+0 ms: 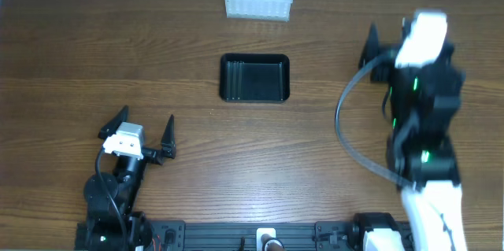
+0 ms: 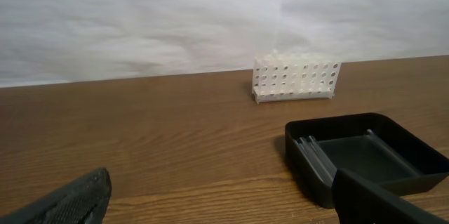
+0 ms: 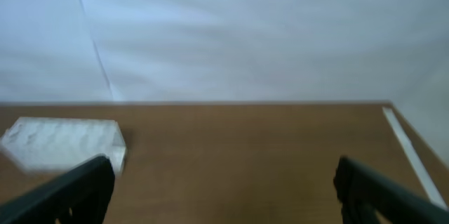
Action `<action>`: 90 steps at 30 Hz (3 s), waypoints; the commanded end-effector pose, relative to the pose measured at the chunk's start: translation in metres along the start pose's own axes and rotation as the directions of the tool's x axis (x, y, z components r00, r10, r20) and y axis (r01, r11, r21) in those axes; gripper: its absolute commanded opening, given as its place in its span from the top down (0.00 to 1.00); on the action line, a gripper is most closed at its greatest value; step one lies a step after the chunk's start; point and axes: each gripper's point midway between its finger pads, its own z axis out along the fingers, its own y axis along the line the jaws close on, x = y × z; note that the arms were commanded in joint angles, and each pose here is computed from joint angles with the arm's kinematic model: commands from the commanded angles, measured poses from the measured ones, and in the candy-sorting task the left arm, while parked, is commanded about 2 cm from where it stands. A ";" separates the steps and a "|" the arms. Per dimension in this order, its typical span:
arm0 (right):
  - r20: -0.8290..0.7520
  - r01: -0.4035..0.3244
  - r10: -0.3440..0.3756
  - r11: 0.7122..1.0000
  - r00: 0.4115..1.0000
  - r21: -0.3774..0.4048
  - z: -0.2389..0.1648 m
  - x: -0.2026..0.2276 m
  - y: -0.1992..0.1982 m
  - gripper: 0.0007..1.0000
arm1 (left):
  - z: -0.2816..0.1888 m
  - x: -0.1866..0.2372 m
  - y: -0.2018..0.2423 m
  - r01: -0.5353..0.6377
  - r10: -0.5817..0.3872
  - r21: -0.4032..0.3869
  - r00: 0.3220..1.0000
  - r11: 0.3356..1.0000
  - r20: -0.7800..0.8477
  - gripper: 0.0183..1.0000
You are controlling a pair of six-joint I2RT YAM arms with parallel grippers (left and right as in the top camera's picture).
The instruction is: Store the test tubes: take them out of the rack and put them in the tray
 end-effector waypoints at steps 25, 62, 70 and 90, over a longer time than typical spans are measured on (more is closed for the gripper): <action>0.224 -0.093 0.069 0.991 0.972 0.097 -0.067 0.147 -0.019 0.01 | 0.000 0.002 0.000 -0.010 0.010 0.004 1.000 1.000 -0.002 0.00; 0.130 0.010 -0.012 1.000 0.991 0.013 -0.068 0.171 0.004 0.01 | 0.000 0.002 0.000 -0.010 0.010 0.004 1.000 1.000 -0.002 0.00; 0.130 0.011 -0.012 1.000 0.991 0.013 -0.068 0.171 0.004 0.01 | 0.000 0.002 0.000 -0.010 0.010 0.004 1.000 1.000 -0.002 0.00; 0.130 0.010 -0.012 1.000 0.991 0.013 -0.068 0.171 0.004 0.01 | 0.000 0.002 0.000 -0.010 0.010 0.004 1.000 1.000 -0.002 0.00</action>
